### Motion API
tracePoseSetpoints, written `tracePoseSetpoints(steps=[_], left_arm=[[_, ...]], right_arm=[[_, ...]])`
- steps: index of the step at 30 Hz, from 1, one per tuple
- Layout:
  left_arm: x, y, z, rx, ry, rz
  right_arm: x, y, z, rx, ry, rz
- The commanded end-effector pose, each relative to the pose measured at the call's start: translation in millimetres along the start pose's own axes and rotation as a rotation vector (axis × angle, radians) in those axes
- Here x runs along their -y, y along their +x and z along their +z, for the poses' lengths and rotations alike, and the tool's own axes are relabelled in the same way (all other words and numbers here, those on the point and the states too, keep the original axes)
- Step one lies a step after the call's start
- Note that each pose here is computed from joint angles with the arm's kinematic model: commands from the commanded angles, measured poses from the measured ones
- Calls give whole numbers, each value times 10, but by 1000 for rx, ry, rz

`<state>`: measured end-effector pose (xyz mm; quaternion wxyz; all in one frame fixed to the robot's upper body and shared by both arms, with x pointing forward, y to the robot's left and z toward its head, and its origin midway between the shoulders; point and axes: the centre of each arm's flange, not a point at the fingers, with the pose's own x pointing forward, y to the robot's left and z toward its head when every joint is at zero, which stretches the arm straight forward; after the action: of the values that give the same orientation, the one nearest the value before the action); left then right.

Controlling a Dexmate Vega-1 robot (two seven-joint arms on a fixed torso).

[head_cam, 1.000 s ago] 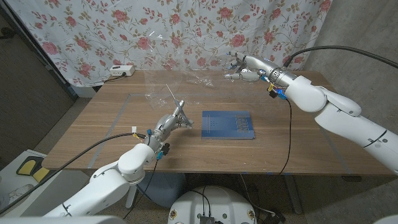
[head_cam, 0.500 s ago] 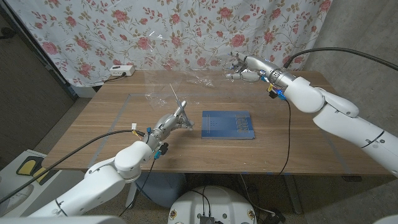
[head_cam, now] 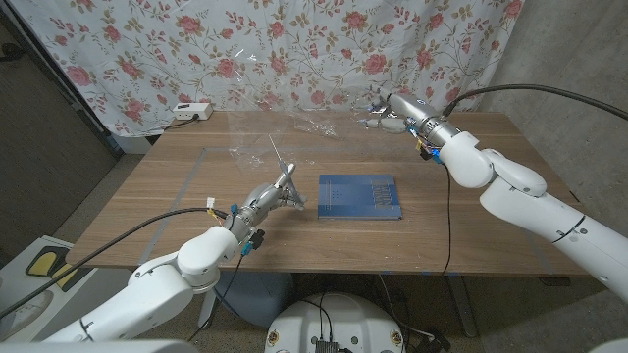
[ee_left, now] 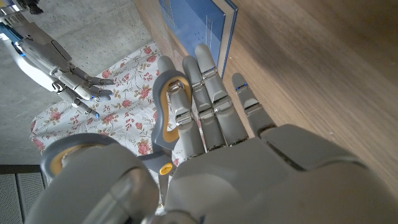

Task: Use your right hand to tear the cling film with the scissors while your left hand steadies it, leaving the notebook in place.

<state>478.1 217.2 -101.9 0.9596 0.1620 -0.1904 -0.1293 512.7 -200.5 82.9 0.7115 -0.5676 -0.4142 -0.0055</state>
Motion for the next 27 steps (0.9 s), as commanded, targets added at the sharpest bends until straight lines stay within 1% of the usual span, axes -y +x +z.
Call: tracePoseSetpoints(steps=[1, 6, 11, 15, 22, 24, 26, 27], left_arm=[[28, -30, 3, -6, 2, -10], [41, -28, 6, -8, 0, -17], [54, -24, 5, -9, 1, -28], [59, -27, 7, -6, 1, -26], [77, -36, 8, -11, 6, -34], [81, -43, 8, -12, 4, -33], [83, -47, 7, -14, 4, -35], [86, -48, 6, -16, 4, -37]], right_arm=[[-182, 98, 47, -16, -45, -47], [-203, 136, 39, -26, -55, -57], [-238, 189, 74, -31, -108, -57], [-304, 242, 103, -34, -147, -47], [-404, 356, 95, -52, -154, -30], [-452, 393, 107, -56, -189, -25], [-493, 413, 115, -56, -212, -34], [-520, 415, 115, -47, -223, -53]])
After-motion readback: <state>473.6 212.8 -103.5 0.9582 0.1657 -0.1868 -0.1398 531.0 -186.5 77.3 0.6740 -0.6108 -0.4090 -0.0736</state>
